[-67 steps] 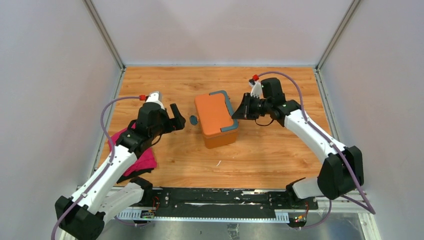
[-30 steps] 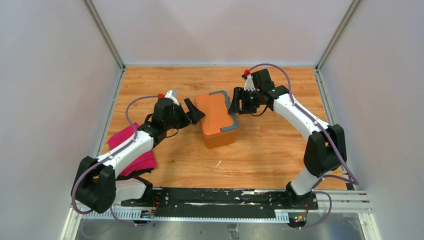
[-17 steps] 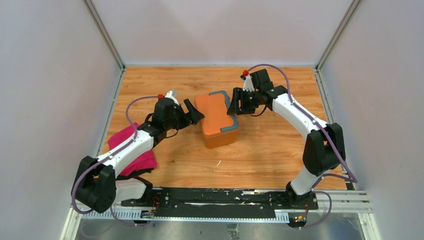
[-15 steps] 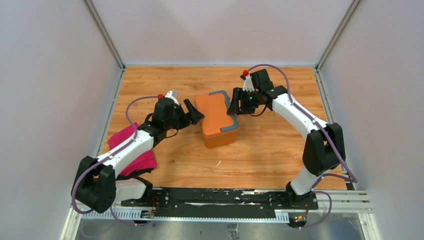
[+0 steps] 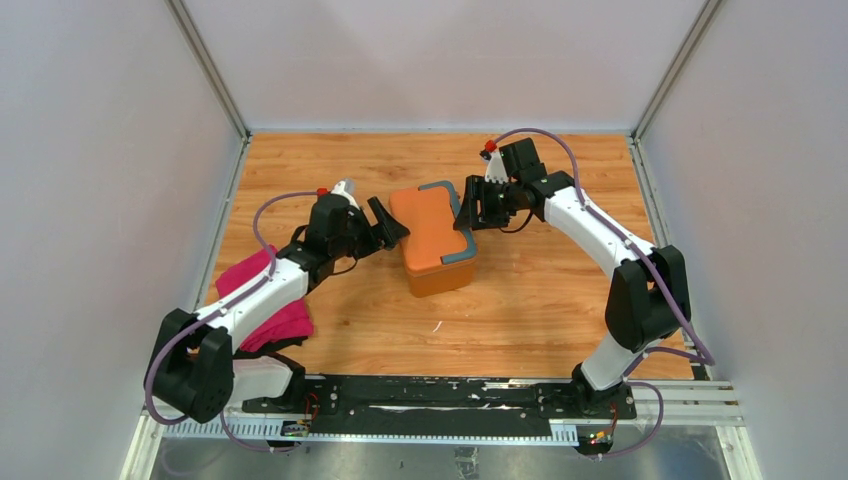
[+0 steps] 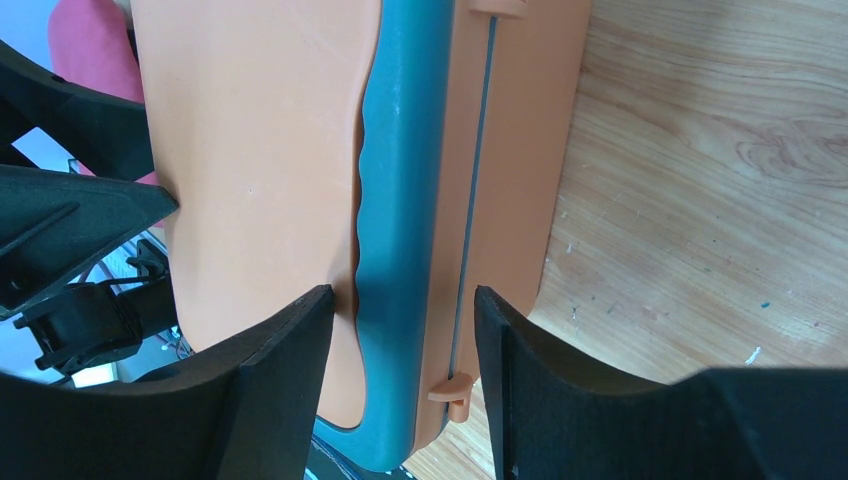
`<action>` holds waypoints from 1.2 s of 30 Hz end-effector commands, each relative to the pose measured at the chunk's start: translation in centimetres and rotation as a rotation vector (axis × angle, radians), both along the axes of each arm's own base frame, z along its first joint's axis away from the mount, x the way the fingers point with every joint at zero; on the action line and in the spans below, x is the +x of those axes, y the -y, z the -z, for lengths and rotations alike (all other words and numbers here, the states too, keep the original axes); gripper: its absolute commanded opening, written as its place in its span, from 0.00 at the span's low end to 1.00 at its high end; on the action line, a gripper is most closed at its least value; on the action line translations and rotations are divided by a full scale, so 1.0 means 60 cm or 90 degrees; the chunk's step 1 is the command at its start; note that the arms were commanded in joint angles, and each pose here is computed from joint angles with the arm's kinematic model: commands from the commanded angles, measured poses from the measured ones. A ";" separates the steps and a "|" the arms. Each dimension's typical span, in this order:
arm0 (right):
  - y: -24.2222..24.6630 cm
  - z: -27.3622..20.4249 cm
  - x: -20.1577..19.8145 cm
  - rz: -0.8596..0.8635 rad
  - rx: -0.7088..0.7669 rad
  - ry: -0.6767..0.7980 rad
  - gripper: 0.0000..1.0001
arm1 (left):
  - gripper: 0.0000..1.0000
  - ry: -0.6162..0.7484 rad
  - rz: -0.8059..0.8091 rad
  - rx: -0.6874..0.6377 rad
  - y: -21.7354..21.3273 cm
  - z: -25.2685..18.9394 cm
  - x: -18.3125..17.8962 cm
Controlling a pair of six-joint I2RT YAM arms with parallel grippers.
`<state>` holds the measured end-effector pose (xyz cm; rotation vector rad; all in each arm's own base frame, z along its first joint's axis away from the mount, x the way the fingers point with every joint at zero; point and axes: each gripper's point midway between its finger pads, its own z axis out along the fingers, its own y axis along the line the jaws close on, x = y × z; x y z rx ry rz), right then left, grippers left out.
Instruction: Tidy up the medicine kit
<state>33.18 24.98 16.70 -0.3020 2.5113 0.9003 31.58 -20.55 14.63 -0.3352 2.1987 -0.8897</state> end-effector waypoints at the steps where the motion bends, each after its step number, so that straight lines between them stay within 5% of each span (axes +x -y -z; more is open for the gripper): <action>1: -0.009 0.019 -0.018 -0.014 -0.013 -0.034 0.58 | 0.88 -0.005 0.005 -0.004 0.006 -0.002 0.005; 36: -0.012 0.020 -0.013 -0.010 -0.010 -0.041 0.55 | 0.65 0.019 0.022 -0.033 0.026 -0.027 0.015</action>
